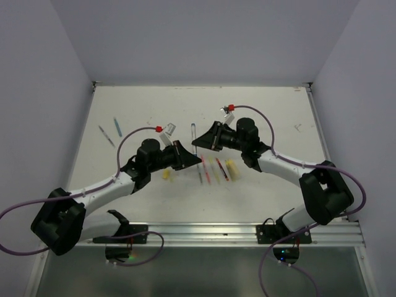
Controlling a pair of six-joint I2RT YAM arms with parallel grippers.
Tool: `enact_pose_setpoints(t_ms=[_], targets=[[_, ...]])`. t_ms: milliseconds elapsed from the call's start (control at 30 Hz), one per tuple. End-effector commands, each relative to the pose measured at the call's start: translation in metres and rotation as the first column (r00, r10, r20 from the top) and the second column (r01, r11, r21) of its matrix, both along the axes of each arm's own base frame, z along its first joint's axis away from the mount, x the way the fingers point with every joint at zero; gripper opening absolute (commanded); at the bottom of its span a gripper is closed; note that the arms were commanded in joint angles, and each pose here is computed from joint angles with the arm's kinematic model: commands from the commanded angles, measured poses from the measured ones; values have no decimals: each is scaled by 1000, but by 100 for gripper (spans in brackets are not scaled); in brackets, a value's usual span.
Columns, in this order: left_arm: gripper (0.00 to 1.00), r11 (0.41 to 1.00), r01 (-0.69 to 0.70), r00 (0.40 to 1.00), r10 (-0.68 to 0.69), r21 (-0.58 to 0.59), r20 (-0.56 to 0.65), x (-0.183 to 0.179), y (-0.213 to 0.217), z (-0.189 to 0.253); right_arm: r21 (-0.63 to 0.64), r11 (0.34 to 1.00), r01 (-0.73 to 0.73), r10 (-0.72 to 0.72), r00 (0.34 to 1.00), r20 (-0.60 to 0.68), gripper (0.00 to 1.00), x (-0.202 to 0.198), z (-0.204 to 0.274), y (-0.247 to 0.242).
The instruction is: Open the pen caps
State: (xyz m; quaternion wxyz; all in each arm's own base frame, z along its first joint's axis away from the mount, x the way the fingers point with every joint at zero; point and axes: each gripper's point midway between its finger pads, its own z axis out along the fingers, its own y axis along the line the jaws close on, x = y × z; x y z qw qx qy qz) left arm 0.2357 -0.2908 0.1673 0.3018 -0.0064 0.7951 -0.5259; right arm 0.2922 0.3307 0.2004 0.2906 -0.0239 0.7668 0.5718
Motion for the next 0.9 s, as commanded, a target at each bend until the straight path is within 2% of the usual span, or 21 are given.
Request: enact_pose_setpoints(t_ms=[0, 133, 167, 200, 233, 267, 467, 600, 633, 800, 833, 867], targets=[[0, 999, 1, 995, 4, -47, 99, 1, 0, 25, 9, 997, -79, 78, 996, 43, 0, -10, 9, 10], [0, 977, 113, 982, -81, -179, 173, -20, -6, 44, -5, 999, -41, 41, 997, 61, 0, -8, 10, 4], [0, 955, 171, 967, -115, -244, 229, -30, -8, 61, -1, 1000, -25, 25, 998, 65, 0, -5, 11, 3], [0, 943, 204, 962, -143, -262, 234, -39, -6, 55, 17, 1000, -15, 13, 997, 80, 0, 0, 17, 2], [0, 913, 260, 934, -155, -313, 323, -49, -5, 75, 40, 999, -15, 12, 998, 64, 0, 2, 19, 4], [0, 902, 277, 935, -173, -332, 311, -57, -3, 74, 63, 998, -25, 21, 998, 65, 0, 4, 23, 6], [0, 900, 320, 906, -199, -296, 372, -77, 8, 73, 243, 969, 36, -64, 992, 108, 0, 33, 74, -4], [0, 888, 358, 870, -204, -290, 449, -88, 13, 88, 427, 904, 22, -118, 973, 199, 0, 49, 116, -26], [0, 887, 362, 867, -208, -287, 452, -90, 14, 88, 461, 887, 19, -110, 979, 171, 0, 49, 120, -29], [0, 924, 322, 869, -202, -205, 452, -77, 12, 90, 453, 891, 31, -105, 985, 140, 0, 59, 108, -36], [0, 947, 291, 884, -210, -140, 417, -70, 11, 74, 436, 899, 30, -103, 984, 145, 0, 59, 105, -35], [0, 951, 283, 880, -207, -123, 427, -67, 11, 80, 430, 902, 33, -104, 984, 143, 0, 60, 103, -35]])
